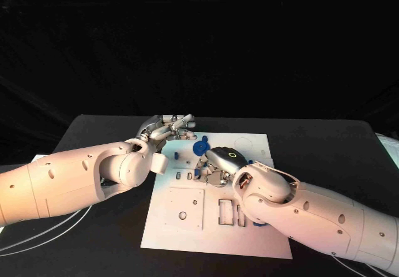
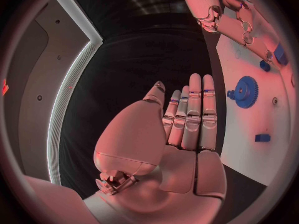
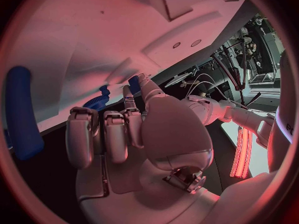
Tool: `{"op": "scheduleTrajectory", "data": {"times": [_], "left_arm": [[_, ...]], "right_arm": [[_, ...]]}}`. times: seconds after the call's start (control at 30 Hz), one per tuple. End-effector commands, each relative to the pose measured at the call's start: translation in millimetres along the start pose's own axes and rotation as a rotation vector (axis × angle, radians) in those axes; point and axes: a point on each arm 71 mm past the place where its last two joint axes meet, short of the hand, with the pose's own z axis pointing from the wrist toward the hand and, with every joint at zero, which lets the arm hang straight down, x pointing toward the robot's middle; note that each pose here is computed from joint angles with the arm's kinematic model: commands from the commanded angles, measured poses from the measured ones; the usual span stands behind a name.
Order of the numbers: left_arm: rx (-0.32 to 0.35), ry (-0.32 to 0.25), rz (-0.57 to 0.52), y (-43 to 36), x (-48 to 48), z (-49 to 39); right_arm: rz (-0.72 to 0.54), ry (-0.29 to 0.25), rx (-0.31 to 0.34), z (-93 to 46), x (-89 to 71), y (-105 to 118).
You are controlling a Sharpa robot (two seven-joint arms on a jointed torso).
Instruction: Assemble the parts on the task board
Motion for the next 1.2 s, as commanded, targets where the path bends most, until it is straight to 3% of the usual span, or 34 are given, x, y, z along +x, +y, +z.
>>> {"op": "scheduleTrajectory", "data": {"times": [0.03, 1.2], "left_arm": [[0.008, 0.018, -0.011, -0.7, 2.6, 0.4], [0.008, 0.021, -0.013, -0.5, 3.9, 0.8]], "right_arm": [[-0.028, -0.002, -0.013, 0.6, 0.9, 2.7], [-0.094, 0.066, -0.005, 1.2, 9.6, 0.7]]}}
